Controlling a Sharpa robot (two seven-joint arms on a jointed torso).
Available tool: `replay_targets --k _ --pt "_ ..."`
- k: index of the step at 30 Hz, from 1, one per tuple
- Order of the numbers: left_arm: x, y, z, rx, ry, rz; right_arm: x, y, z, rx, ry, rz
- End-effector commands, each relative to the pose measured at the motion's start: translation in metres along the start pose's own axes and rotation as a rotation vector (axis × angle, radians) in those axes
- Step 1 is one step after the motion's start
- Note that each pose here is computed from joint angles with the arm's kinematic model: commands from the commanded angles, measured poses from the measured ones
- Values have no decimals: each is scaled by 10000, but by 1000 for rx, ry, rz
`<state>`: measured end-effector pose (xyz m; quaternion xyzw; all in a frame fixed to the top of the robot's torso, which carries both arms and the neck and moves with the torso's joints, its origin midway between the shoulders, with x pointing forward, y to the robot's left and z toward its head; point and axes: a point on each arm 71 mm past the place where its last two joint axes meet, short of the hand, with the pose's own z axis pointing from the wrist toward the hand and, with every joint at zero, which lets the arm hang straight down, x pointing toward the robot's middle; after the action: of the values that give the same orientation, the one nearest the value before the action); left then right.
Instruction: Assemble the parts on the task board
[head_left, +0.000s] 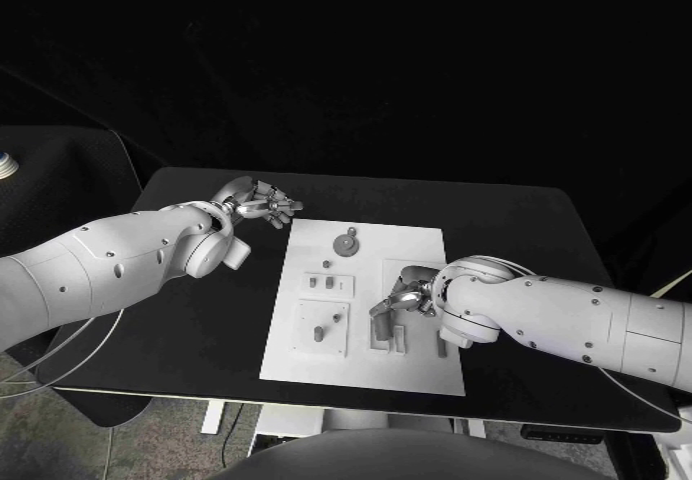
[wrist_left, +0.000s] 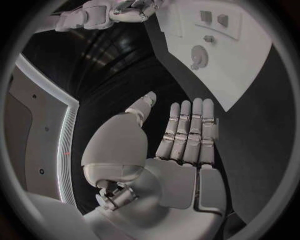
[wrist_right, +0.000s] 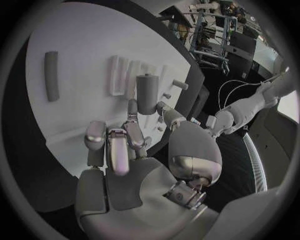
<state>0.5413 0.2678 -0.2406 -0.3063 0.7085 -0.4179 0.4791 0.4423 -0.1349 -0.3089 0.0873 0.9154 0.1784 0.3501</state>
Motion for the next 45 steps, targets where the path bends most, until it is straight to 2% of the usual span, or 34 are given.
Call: replay_targets --k 1,32,45 --pt "18 -15 4 6 16 -1 57 -6 19 12 21 -26" --pt "32 -14 5 2 27 2 64 -45 29 39 49 26" --pt "20 -3 -1 -5 25 8 67 -136 -83 64 92 129"
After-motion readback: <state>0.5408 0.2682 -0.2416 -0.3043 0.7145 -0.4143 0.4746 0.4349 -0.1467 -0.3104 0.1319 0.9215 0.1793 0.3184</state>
